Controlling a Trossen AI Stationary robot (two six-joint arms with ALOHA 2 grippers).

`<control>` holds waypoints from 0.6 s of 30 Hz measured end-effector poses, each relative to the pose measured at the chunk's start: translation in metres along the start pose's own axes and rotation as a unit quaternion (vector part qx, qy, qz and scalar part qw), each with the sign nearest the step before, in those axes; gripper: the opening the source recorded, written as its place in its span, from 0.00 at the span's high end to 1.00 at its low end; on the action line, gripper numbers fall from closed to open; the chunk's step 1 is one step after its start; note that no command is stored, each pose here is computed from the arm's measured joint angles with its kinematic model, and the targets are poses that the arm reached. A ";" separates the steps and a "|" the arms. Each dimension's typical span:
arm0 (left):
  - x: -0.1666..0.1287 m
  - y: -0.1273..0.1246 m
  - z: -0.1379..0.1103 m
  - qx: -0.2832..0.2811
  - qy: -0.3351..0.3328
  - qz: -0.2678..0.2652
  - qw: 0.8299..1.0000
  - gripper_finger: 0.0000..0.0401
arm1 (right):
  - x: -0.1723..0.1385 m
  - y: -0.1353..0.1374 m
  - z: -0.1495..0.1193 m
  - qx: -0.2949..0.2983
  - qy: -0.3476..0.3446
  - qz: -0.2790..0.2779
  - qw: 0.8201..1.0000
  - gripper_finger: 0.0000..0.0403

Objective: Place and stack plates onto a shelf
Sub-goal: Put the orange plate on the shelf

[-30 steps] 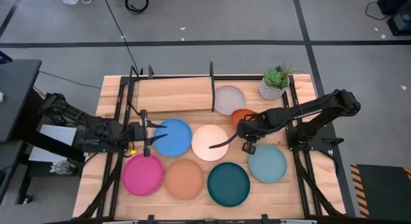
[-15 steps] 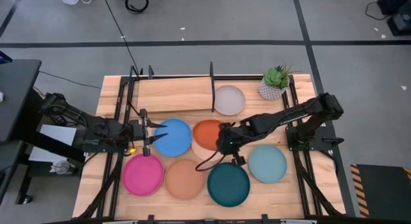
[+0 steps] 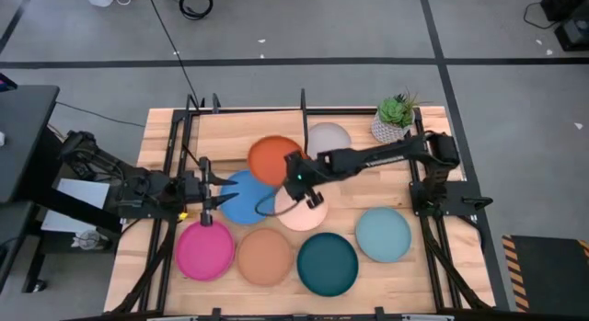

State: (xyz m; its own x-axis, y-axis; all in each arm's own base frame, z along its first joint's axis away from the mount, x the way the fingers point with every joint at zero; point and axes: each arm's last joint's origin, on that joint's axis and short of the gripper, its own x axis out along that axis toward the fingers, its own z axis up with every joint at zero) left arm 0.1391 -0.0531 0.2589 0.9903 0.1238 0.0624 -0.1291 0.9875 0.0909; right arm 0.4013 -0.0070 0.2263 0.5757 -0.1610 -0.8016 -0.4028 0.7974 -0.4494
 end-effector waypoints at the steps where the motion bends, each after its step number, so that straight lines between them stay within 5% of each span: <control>1: 0.000 0.000 0.000 0.000 0.000 -0.001 1.000 0.65 | 0.004 -0.006 -0.002 -0.002 -0.002 -0.007 1.000 0.94; 18: -0.001 -0.001 -0.001 0.024 0.005 -0.005 1.000 0.65 | 0.011 -0.076 -0.057 0.061 -0.041 -0.022 0.997 0.94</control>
State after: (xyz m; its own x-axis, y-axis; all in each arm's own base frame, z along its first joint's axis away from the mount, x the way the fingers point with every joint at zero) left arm 0.1388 -0.0542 0.2576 0.9920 0.1160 0.0506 -0.1221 0.9826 0.1398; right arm 0.3982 -0.1027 0.2291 0.6487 -0.1527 -0.7456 -0.2904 0.8559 -0.4280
